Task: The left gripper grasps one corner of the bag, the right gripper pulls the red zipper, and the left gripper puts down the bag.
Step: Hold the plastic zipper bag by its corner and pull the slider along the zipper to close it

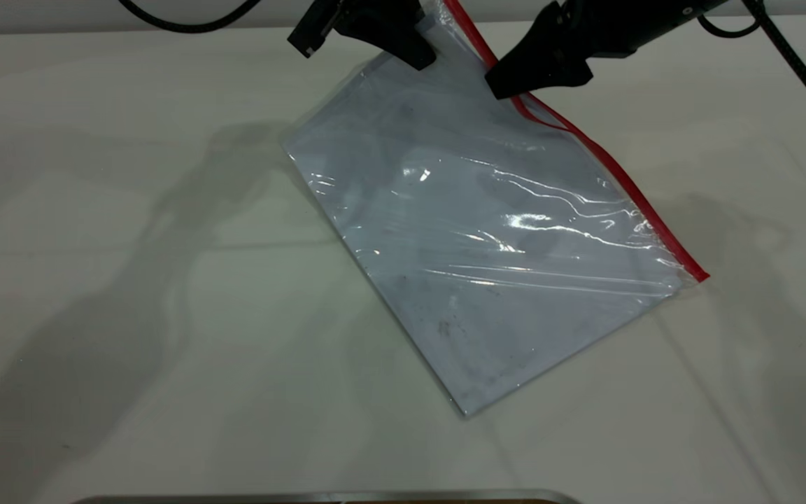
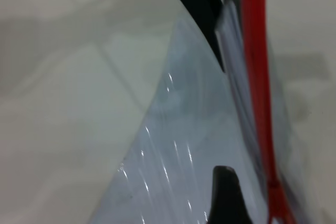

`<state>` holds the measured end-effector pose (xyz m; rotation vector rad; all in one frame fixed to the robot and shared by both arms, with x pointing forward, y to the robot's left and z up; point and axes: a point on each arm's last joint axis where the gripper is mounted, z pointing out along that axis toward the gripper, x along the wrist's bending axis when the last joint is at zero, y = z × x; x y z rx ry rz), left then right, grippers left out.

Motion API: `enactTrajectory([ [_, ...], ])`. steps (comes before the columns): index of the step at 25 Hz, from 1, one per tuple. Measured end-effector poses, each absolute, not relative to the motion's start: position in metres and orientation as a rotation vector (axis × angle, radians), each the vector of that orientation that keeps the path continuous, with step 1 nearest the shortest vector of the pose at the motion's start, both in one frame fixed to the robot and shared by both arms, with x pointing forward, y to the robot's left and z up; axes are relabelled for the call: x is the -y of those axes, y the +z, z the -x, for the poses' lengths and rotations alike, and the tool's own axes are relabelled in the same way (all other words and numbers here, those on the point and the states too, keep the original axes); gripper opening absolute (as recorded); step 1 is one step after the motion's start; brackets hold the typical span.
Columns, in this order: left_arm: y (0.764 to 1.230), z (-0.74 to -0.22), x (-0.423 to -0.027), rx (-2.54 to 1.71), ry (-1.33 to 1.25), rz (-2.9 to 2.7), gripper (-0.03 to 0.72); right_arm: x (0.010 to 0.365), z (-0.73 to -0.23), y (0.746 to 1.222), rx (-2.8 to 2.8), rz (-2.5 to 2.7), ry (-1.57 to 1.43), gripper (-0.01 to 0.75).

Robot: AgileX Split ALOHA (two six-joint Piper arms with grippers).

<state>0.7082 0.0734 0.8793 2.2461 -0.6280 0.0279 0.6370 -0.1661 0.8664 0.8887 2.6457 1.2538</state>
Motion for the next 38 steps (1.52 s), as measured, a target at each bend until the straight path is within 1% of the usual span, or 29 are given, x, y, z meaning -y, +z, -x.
enactTrajectory([
  [2, 0.879, -0.709, -0.073, 0.626, 0.032, -2.246, 0.052, 0.165, -0.637, 0.867, -2.644, -0.887, 1.273, 0.538],
  [5, 0.879, -0.709, -0.073, 0.625, 0.033, -2.246, 0.052, 0.165, -0.637, 0.868, -2.645, -0.887, 1.282, 0.489],
  [8, 0.879, -0.709, -0.073, 0.625, 0.033, -2.246, 0.052, 0.165, -0.637, 0.868, -2.644, -0.886, 1.283, 0.389],
  [11, 0.879, -0.709, -0.073, 0.625, 0.033, -2.246, 0.052, 0.165, -0.637, 0.868, -2.644, -0.886, 1.283, 0.256],
  [13, 0.879, -0.709, -0.073, 0.625, 0.033, -2.246, 0.052, 0.165, -0.637, 0.868, -2.642, -0.884, 1.284, 0.187],
  [16, 0.88, -0.709, -0.073, 0.617, 0.033, -2.238, 0.052, 0.164, -0.638, 0.866, -2.645, -0.887, 1.283, 0.126],
  [25, 0.877, -0.709, -0.072, 0.547, 0.006, -2.244, 0.052, 0.165, -0.638, 0.865, -2.642, -0.894, 1.272, 0.034],
  [32, 0.877, -0.71, -0.071, 0.485, -0.001, -2.258, 0.052, 0.169, -0.639, 0.862, -2.657, -0.912, 1.202, 0.034],
  [38, 0.876, -0.712, -0.071, 0.416, -0.007, -2.266, 0.052, 0.176, -0.636, 0.855, -2.726, -0.943, 1.03, 0.034],
])
